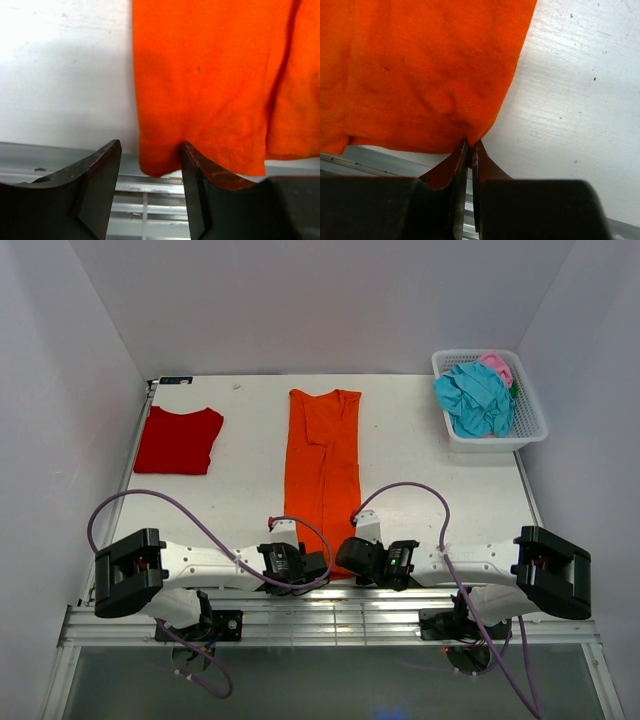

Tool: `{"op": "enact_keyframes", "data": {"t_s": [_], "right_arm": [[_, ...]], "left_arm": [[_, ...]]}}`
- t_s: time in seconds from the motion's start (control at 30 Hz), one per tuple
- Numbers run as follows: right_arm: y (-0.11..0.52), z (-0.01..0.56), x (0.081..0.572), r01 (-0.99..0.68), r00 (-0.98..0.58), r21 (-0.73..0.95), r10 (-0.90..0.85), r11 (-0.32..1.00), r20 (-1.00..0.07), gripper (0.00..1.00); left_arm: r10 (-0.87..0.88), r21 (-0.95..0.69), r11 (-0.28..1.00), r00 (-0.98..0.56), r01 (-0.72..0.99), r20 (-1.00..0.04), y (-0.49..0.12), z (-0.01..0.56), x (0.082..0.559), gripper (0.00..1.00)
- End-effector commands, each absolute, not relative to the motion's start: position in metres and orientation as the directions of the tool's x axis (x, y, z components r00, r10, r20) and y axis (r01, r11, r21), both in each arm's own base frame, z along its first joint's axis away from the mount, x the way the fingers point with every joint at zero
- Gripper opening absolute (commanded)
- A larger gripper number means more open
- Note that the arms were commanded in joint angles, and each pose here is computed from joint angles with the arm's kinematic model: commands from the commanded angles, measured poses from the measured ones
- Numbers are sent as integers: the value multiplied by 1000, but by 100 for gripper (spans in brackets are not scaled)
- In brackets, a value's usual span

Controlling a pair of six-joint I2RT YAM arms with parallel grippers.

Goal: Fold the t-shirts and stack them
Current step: Grab the bottom of the folded rectangular tshirt with both arms

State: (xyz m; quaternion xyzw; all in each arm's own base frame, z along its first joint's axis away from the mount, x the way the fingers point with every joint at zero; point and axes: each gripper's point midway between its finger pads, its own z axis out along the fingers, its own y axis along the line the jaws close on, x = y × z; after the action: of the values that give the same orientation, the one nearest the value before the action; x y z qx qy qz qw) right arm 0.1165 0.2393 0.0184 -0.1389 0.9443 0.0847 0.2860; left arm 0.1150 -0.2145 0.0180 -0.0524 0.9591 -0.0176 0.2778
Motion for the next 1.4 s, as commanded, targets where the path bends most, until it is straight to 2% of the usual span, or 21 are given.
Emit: {"op": "enact_keyframes", "data": {"t_s": [0.0, 0.47, 0.9, 1.37], "right_arm": [[225, 3, 109, -325, -812, 7, -275, 946, -515, 8], [230, 1, 108, -343, -812, 3, -296, 939, -502, 8], [230, -1, 106, -350, -812, -3, -305, 937, -498, 8], [229, 1, 105, -347, -813, -13, -308, 938, -495, 8]], "left_arm": [[-135, -60, 991, -843, -122, -521, -201, 29, 104, 62], [-166, -53, 985, -826, -164, -538, -188, 36, 100, 61], [-200, -17, 974, -824, -226, -531, -166, 19, 94, 61], [-186, -84, 982, -770, -171, -611, -201, 51, 118, 60]]}}
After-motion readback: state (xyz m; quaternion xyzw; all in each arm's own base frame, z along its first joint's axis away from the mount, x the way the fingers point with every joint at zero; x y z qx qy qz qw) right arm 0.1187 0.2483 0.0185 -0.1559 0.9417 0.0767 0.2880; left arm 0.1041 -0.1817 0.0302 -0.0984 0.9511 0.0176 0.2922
